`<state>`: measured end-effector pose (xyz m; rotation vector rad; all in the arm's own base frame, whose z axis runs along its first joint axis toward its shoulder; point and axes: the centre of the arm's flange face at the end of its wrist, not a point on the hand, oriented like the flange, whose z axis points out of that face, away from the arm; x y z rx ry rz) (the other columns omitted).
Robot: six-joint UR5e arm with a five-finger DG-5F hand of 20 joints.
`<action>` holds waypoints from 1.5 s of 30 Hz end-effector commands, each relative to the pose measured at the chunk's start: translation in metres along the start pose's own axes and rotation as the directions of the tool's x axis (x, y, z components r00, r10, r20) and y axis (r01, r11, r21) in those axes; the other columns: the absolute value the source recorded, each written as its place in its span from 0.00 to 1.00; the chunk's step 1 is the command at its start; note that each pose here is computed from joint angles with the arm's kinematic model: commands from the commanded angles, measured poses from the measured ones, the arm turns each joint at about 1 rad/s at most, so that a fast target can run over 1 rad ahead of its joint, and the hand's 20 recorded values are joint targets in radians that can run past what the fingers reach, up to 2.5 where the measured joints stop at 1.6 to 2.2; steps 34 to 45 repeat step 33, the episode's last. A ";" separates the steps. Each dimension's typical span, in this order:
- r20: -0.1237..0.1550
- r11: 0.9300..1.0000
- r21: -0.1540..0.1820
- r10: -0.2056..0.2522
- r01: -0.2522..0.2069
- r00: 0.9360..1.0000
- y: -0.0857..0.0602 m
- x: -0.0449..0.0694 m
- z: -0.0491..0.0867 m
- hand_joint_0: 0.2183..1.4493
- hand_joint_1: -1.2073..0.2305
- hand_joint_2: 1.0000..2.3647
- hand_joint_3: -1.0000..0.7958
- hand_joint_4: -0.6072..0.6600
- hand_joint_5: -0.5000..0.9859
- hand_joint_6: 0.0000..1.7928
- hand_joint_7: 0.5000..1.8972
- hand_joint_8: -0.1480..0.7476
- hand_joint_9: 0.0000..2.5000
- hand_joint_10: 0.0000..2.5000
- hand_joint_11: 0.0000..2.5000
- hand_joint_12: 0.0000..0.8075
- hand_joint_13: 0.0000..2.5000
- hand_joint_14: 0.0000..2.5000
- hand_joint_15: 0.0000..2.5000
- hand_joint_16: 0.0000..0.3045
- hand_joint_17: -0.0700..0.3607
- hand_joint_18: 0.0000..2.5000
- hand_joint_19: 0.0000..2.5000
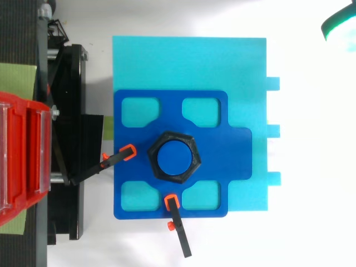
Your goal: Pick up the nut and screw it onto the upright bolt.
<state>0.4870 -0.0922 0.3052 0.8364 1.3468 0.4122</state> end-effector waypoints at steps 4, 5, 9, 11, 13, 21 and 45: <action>0.000 0.974 0.007 0.224 -0.224 0.975 -0.002 -0.001 0.000 0.21 0.70 0.00 0.28 0.50 0.17 0.28 0.14 0.36 0.02 0.00 0.00 0.43 0.02 0.00 0.00 0.14 0.39 0.00 0.00; 0.000 0.974 0.007 0.224 -0.224 0.975 -0.001 -0.001 0.000 0.21 0.70 0.00 0.28 0.50 0.17 0.28 0.15 0.36 0.01 0.00 0.00 0.43 0.01 0.00 0.00 0.14 0.39 0.00 0.00; -0.002 0.975 0.007 0.224 -0.224 0.975 -0.002 0.000 -0.001 0.21 0.69 0.00 0.28 0.51 0.17 0.28 0.19 0.36 0.01 0.00 0.00 0.43 0.01 0.00 0.00 0.14 0.39 0.00 0.00; 0.000 0.974 0.007 0.224 -0.224 0.975 -0.001 -0.001 0.000 0.21 0.69 0.00 0.28 0.52 0.18 0.28 0.19 0.36 0.01 0.00 0.00 0.43 0.02 0.00 0.00 0.14 0.39 0.00 0.00; -0.001 0.975 0.008 0.224 -0.224 0.975 -0.002 0.000 0.000 0.21 0.69 0.00 0.28 0.53 0.18 0.28 0.20 0.36 0.01 0.00 0.00 0.43 0.02 0.00 0.00 0.14 0.39 0.00 0.00; -0.001 0.975 0.008 0.224 -0.224 0.975 -0.002 -0.001 -0.001 0.21 0.69 0.00 0.28 0.52 0.17 0.28 0.19 0.36 0.01 0.00 0.00 0.43 0.02 0.00 0.00 0.14 0.39 0.00 0.00; 0.000 0.974 0.007 0.224 -0.224 0.975 -0.002 -0.001 0.000 0.21 0.68 0.00 0.28 0.51 0.17 0.28 0.18 0.36 0.01 0.00 0.00 0.42 0.03 0.00 0.00 0.14 0.39 0.00 0.00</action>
